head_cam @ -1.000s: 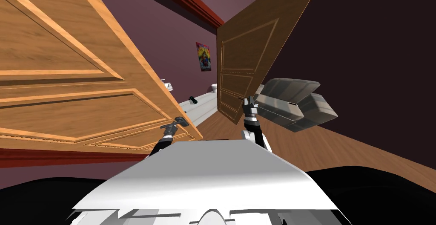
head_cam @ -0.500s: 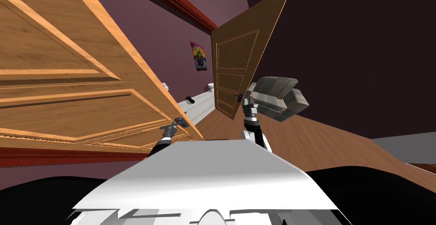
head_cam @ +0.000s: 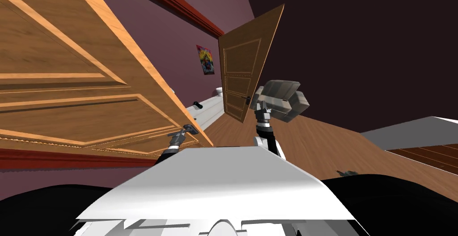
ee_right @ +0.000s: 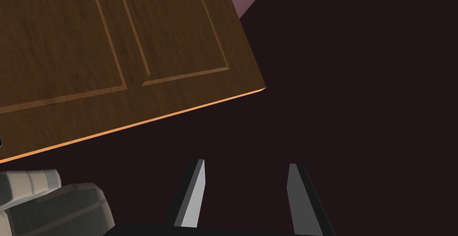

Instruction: Pull the door open

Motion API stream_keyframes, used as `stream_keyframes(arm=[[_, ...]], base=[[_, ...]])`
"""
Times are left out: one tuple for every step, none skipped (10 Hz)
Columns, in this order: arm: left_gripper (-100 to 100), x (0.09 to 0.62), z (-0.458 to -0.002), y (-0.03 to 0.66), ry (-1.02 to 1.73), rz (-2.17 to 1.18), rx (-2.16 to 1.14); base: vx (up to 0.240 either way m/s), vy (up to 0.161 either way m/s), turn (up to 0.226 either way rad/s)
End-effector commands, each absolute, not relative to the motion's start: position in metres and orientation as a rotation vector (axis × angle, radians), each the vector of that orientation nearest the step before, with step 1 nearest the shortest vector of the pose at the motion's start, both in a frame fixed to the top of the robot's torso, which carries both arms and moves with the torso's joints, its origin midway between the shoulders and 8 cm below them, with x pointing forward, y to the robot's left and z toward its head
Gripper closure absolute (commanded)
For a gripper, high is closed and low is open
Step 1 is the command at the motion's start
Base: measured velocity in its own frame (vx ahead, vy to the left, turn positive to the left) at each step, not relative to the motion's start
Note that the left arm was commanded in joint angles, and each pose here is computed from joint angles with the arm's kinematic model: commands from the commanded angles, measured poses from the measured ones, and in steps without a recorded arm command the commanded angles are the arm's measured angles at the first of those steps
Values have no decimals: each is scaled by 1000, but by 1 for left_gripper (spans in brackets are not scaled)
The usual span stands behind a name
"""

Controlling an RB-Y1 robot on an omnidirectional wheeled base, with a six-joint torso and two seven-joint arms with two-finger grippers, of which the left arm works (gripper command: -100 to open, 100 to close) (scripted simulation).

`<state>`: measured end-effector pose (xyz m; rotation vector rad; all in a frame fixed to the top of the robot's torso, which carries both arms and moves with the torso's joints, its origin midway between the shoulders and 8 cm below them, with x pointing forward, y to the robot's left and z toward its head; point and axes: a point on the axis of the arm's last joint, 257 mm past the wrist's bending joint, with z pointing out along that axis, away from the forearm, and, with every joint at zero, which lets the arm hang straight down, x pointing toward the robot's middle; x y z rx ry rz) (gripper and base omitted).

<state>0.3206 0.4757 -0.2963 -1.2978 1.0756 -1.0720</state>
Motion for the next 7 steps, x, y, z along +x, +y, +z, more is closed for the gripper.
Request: stream_keyframes(arm=[[100, 317, -296, 476, 1082, -1081, -1292], [100, 314, -295, 476, 1087, -1086, -1288], [100, 311, -295, 476, 1092, -1091, -1283], [100, 309, -294, 477, 1097, -1096, -1279], [100, 306, -294, 477, 1102, -1101, -1276], [100, 304, -293, 477, 1106, -1106, -1273], [100, 301, -293, 477, 1111, -1111, -1269]], base=[[-207, 30, -138], [-217, 29, -130], [-215, 40, -147], [-201, 17, -145], [-187, 35, -118], [-231, 31, -124], [-224, 15, -129]])
